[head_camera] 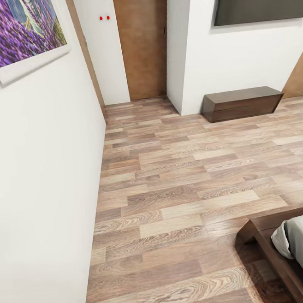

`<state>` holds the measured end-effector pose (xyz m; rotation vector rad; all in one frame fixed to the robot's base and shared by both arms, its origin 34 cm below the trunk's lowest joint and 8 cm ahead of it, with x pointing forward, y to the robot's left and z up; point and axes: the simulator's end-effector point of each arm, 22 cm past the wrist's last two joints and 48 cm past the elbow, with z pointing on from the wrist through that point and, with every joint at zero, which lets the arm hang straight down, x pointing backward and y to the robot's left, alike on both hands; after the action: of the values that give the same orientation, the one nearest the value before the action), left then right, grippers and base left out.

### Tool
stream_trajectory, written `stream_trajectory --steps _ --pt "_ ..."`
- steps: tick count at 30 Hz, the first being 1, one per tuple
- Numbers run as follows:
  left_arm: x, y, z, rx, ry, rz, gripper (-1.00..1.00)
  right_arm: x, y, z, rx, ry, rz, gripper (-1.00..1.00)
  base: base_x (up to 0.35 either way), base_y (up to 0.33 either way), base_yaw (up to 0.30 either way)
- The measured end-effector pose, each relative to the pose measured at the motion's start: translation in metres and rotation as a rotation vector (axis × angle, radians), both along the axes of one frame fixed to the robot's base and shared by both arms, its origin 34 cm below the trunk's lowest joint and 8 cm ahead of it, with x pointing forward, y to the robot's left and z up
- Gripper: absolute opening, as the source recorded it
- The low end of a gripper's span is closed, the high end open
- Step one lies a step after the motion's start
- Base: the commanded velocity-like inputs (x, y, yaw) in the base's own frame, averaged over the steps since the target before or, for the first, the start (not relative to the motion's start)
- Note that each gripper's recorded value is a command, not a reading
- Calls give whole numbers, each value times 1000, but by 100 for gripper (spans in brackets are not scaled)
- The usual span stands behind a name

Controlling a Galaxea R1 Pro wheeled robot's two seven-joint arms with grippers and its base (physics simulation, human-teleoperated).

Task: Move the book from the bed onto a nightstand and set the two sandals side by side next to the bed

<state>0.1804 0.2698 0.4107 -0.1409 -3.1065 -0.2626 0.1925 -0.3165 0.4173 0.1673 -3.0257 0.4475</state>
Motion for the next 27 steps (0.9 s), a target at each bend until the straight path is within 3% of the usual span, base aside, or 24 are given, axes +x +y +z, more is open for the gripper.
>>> stream_trajectory --steps 27 --pt "-18 -1 3 -2 24 1 100 -21 -7 1 -9 42 10 100 0 0 0"
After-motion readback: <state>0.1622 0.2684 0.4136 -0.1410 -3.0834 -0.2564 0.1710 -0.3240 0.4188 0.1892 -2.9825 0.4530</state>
